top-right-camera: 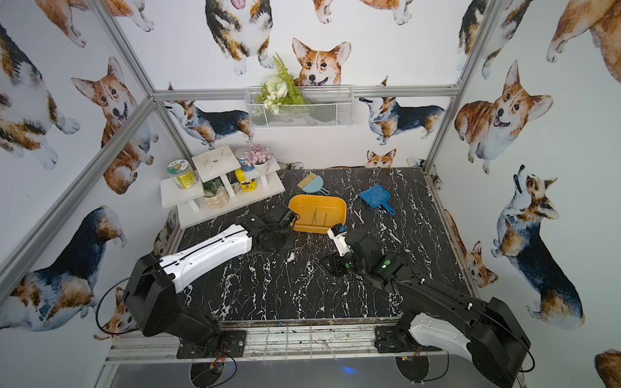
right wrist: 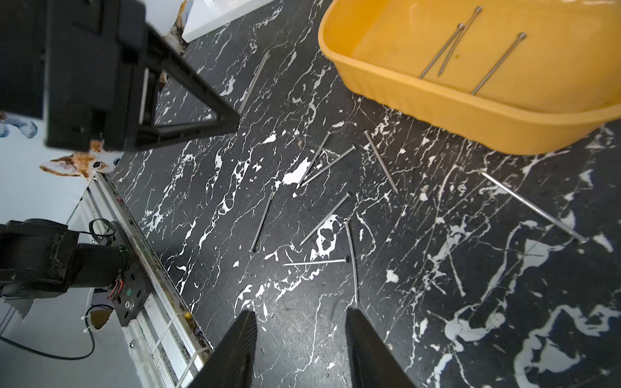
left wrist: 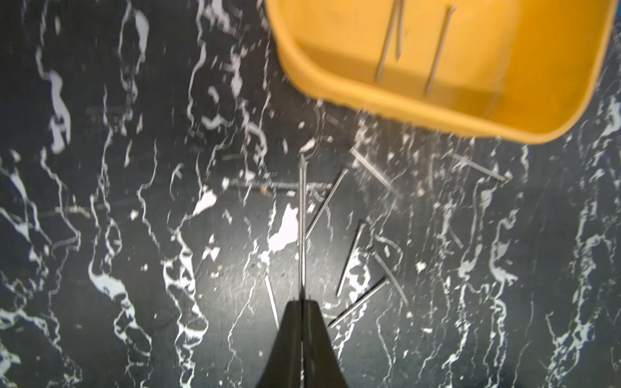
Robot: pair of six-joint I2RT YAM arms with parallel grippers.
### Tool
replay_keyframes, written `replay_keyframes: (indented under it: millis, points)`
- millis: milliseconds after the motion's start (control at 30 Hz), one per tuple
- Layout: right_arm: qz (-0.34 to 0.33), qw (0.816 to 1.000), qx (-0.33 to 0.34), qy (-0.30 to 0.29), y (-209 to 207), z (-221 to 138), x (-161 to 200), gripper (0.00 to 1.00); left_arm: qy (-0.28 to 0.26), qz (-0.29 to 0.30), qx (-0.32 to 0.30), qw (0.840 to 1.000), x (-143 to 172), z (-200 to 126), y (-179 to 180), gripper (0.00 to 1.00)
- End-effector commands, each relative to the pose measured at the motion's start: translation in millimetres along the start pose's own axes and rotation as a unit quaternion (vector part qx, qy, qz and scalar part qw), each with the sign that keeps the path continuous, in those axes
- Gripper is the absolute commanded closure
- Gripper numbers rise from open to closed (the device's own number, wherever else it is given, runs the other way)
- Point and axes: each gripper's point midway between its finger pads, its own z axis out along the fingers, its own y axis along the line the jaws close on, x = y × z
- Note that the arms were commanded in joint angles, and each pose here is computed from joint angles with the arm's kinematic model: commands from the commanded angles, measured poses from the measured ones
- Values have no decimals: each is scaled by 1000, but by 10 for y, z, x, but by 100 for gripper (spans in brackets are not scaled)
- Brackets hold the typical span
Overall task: Put the nails on the desktop into the storage box
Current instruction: Pick up the nail from the center of the board, then place the nail in the storage box.
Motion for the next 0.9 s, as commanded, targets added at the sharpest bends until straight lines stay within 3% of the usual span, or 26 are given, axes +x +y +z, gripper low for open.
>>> replay_keyframes:
  millis: [0,300,633,867]
  points:
    - [-7,1000,0,-19,-29,-48,-132,51,0,36,-3,999,-238,15,-123,100]
    - [-3,999,14,-31,-169,-211,-255,51,1,39,15,999,-927,418,-425,100]
    - [-8,999,24,-28,-214,-245,-262,51,16,49,12,999,-1169,792,-625,99]
    - [-16,999,27,-28,-210,-256,-308,51,4,46,-1,999,-1223,670,-582,58]
